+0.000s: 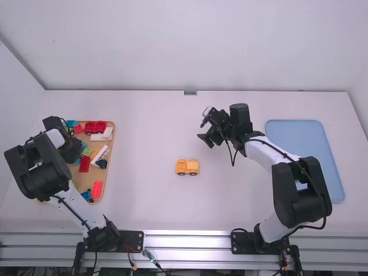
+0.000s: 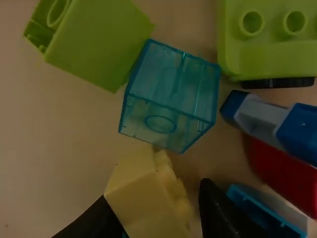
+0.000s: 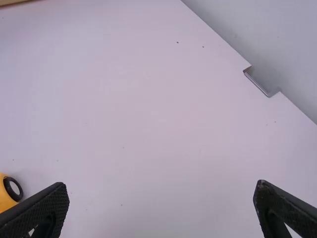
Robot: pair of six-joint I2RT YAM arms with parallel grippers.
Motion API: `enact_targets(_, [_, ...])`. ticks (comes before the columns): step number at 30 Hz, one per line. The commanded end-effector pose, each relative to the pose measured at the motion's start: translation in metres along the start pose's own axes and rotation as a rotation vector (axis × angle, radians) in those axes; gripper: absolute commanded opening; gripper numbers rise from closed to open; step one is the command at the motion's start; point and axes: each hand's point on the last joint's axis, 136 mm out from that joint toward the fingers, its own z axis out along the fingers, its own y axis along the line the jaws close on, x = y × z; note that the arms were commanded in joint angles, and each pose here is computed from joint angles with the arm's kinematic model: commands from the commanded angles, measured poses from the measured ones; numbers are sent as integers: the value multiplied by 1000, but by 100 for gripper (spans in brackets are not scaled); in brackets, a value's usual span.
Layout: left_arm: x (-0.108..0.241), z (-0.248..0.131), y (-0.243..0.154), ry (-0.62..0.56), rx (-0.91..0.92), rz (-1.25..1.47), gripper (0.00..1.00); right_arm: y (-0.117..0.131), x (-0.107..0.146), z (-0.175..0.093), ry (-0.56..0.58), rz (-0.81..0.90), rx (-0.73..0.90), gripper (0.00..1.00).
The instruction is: Assemble lego blocks to make yellow taxi
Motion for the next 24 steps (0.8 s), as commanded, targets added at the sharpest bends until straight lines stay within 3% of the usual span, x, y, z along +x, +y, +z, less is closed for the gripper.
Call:
enact_targets(1, [22,7,5,94,11,-20,40,-4,-10,-5,-24,-8,12,99])
enact_targets(6, [23,7,2,102,29,-21,39,-4,-11,-5,-24,-8,12,99])
enact_targets(19, [24,7,5,105,15,-23,19,-3,-11,-5,-26,-8,9,99])
enact_targets(24, [23,7,6,95,6,-21,17,-3,-11,-5,-26,-8,9,99])
